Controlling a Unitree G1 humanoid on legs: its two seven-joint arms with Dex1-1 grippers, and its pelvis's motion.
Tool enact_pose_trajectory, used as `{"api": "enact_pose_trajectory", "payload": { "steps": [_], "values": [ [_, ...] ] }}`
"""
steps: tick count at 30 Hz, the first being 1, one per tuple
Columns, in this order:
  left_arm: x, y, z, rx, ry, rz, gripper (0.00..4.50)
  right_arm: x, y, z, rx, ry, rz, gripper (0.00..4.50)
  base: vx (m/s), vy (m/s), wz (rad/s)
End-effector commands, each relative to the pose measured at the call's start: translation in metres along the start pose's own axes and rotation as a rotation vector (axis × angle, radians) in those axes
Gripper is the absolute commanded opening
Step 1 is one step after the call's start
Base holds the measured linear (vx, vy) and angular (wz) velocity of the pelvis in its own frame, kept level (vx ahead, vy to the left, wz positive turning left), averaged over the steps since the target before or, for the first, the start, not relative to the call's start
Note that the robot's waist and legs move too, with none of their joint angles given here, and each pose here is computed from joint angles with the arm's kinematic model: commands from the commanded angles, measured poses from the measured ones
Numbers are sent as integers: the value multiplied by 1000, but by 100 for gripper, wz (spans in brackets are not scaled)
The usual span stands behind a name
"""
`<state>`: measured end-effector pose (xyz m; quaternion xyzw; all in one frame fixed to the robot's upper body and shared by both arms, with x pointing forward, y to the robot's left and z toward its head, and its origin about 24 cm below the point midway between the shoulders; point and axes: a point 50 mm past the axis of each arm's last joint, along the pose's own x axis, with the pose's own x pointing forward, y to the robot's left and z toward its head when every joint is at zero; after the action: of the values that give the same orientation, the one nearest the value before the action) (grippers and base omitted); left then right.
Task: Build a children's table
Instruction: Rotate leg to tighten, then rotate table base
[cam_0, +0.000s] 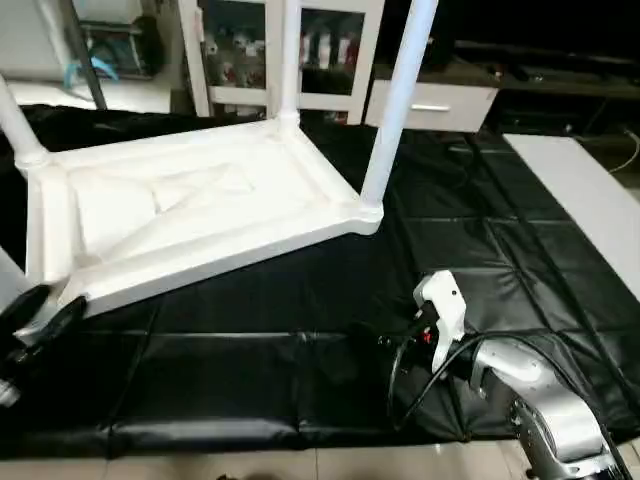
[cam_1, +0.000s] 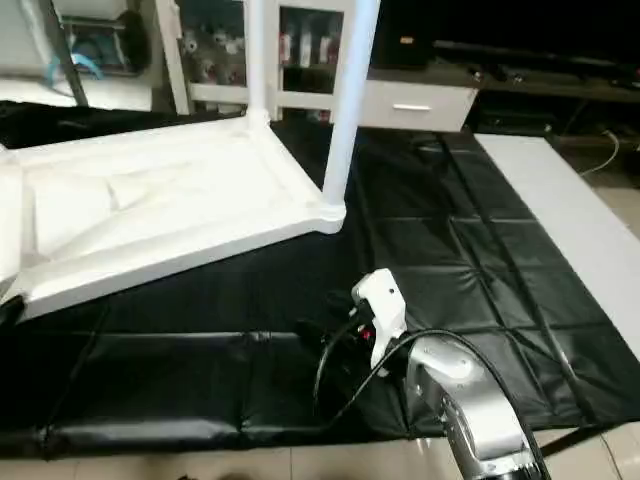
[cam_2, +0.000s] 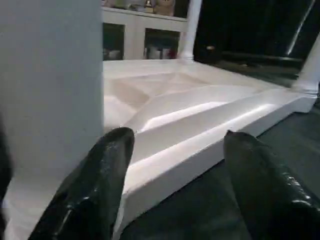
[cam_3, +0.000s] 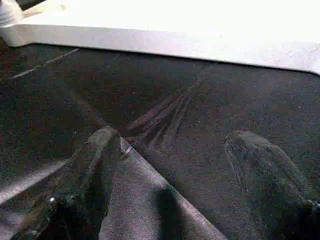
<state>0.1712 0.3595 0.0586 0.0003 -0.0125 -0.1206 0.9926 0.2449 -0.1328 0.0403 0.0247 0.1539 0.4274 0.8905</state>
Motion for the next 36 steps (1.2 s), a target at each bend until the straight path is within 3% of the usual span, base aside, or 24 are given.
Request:
{"api": "enact_pose_trajectory", "payload": {
  "steps": [1, 5, 7, 14, 17, 18, 21, 24, 26, 30, 33, 36],
  "values": [
    [-11, 10, 2, 9, -9, 55, 365, -2, -5, 3, -13, -8, -17, 363, 0, 0, 0],
    [-30, 23, 6, 16, -14, 124, 390, -2, -5, 3, -15, -6, -14, 363, 0, 0, 0],
    [-30, 24, 8, 21, -23, 127, 417, -2, -5, 3, -16, -5, -13, 363, 0, 0, 0],
    [-30, 36, 14, 55, -46, 169, 447, -4, -9, 4, -20, -5, -24, 363, 0, 0, 0],
    [-16, 40, 20, 72, -74, 173, 447, -4, -10, 5, -20, -9, -26, 363, 0, 0, 0],
    [2, 39, 26, 86, -91, 151, 447, -2, -9, 6, -21, -10, -22, 363, 0, 0, 0],
    [14, 39, 29, 101, -97, 138, 447, -1, -9, 6, -22, -10, -19, 363, 0, 0, 0],
    [41, 46, 35, 145, -76, 171, 447, 1, -8, 9, -31, -17, -5, 363, 0, 0, 0],
    [44, 47, 36, 143, -84, 175, 447, 1, -7, 10, -32, -18, -2, 363, 0, 0, 0],
    [57, 48, 40, 104, -84, 133, 447, -4, 12, 14, -18, -37, 183, 363, 0, 0, 0],
    [69, 34, 39, 14, -78, -19, 447, -17, 41, 23, 52, -44, 482, 363, 0, 0, 0],
    [75, 26, 36, -17, -64, -93, 447, -19, 44, 23, 78, -33, 536, 363, 0, 0, 0]
  ]
}}
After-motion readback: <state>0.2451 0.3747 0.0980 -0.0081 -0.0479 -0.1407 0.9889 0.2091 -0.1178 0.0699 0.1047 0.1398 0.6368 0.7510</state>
